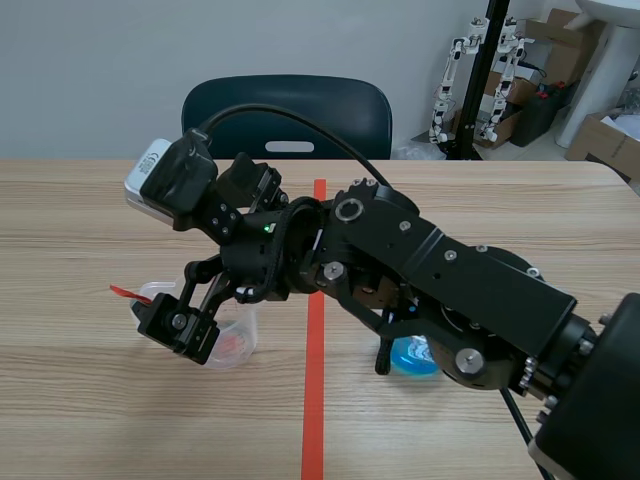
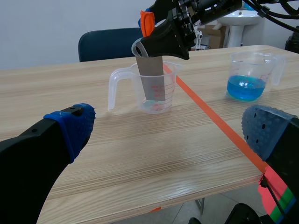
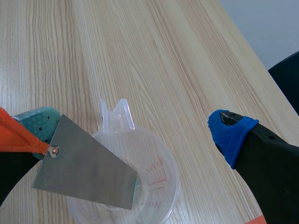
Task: Do the redox reaction experiment. return to the home posture
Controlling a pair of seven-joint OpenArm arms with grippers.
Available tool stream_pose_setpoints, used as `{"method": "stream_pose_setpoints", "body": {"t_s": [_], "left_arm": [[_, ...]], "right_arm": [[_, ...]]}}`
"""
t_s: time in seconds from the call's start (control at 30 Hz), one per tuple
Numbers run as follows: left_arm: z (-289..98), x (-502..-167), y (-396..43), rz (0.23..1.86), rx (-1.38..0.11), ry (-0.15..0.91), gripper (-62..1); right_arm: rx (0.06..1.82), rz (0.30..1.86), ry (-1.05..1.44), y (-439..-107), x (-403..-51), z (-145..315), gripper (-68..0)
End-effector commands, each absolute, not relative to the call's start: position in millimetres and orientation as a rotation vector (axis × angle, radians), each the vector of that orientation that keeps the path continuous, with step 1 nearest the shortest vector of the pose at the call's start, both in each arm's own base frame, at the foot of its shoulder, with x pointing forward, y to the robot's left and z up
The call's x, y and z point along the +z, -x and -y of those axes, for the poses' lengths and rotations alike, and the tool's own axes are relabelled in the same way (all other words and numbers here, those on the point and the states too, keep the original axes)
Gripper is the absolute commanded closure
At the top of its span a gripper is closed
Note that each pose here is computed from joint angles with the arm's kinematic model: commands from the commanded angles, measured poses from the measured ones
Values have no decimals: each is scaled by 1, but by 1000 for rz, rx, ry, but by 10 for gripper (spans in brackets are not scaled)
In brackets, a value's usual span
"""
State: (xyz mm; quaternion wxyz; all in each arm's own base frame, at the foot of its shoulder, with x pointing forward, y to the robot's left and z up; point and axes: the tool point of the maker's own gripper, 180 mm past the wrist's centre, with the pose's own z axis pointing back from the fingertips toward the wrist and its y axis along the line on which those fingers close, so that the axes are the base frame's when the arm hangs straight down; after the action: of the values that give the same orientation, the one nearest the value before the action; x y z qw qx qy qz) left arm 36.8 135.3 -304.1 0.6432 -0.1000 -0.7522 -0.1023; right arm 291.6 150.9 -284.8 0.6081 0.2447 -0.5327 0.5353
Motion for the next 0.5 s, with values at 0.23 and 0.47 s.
{"method": "stream_pose_setpoints", "body": {"t_s": [0.23, 0.47], "left_arm": [[-135, -293, -35, 1765, -228, 236, -623], [-135, -293, -35, 1765, -228, 236, -623]], "right_arm": [[1235, 1276, -571, -298, -271, -152, -679], [1228, 1313, -602, -296, -263, -155, -679]]}}
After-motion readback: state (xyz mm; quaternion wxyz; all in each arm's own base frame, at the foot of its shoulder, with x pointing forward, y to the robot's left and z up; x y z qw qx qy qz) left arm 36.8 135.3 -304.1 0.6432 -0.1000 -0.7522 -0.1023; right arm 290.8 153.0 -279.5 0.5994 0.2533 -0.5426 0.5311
